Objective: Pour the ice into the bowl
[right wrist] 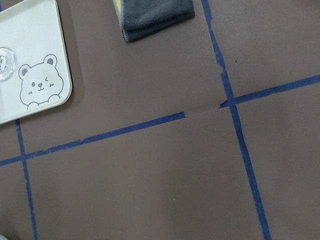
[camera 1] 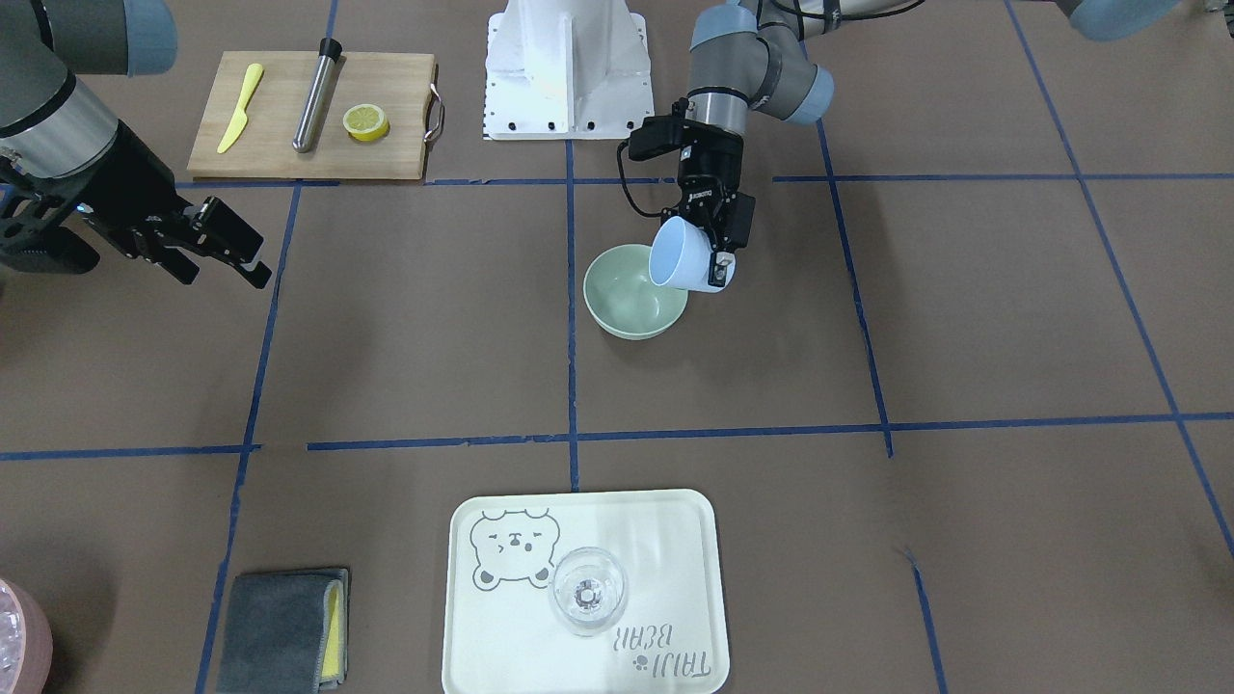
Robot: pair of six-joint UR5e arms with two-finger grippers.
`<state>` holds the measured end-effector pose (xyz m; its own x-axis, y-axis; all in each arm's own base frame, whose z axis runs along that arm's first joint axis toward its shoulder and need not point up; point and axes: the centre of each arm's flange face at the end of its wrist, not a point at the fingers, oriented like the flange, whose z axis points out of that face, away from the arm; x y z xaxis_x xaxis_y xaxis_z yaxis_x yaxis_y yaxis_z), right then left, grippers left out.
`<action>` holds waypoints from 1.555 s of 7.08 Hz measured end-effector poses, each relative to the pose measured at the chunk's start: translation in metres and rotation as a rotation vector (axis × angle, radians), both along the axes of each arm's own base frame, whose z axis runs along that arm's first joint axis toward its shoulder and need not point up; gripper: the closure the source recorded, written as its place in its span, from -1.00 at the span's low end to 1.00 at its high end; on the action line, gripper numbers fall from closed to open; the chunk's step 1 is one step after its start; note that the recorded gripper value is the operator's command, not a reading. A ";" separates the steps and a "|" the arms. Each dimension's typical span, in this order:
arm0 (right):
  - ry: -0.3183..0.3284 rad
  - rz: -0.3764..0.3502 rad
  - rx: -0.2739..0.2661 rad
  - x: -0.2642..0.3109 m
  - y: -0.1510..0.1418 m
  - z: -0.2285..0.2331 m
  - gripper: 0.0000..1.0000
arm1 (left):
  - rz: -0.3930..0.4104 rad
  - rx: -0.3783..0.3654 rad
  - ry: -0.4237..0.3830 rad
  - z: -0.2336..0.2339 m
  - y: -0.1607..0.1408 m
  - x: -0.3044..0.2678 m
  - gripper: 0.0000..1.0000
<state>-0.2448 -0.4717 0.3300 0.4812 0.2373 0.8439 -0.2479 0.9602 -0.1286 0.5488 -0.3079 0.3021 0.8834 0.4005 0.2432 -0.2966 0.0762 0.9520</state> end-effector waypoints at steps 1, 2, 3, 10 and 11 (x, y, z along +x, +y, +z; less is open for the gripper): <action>-0.002 0.002 -0.001 0.001 0.000 -0.001 -1.00 | 0.010 0.021 -0.101 -0.001 0.003 0.005 1.00; -0.004 0.007 -0.003 0.003 0.001 -0.002 -1.00 | 0.017 0.056 -0.208 -0.001 0.006 0.009 1.00; -0.004 0.012 -0.005 0.005 0.002 -0.002 -1.00 | 0.034 0.091 -0.299 -0.005 0.011 0.013 1.00; 0.006 0.044 -0.050 0.013 0.000 0.009 -1.00 | 0.050 0.293 -0.874 -0.014 0.012 0.014 1.00; 0.011 0.046 -0.055 0.012 -0.001 0.013 -1.00 | 0.029 0.303 -0.918 -0.014 0.011 0.012 1.00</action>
